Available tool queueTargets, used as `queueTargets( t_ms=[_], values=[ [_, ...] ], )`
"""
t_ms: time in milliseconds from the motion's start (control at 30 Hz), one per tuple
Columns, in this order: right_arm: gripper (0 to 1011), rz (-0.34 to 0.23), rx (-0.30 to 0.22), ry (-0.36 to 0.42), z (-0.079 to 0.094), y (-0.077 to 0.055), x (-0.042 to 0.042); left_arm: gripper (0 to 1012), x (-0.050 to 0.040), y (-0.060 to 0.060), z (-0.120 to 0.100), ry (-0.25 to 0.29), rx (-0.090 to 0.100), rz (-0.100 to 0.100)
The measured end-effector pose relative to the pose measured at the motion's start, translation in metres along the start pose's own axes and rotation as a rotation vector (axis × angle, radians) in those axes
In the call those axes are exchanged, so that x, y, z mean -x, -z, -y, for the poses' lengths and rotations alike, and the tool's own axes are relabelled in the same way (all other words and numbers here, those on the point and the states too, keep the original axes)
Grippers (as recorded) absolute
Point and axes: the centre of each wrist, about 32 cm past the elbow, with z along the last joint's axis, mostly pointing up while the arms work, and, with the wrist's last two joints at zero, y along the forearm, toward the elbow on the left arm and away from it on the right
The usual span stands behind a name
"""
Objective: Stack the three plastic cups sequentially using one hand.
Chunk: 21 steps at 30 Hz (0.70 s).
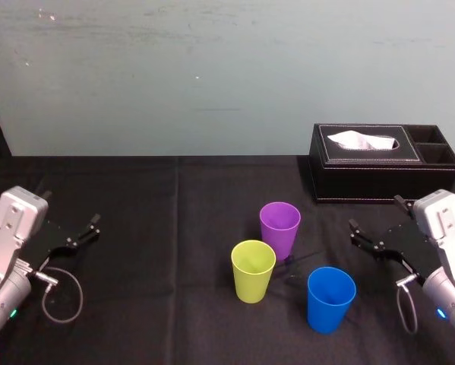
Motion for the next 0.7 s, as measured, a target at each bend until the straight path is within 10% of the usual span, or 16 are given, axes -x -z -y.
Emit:
queueTargets(
  t_ms=[333, 700],
  values=[
    [1003, -0.050, -0.013, -0.001, 0.011, -0.003, -0.0017, 1000, 0.0000, 0.000, 0.000, 0.000, 0.000, 0.000],
    [1003, -0.106, 0.046, -0.061, 0.059, -0.001, -0.0188, 1000, 0.0000, 0.000, 0.000, 0.000, 0.000, 0.000]
  ],
)
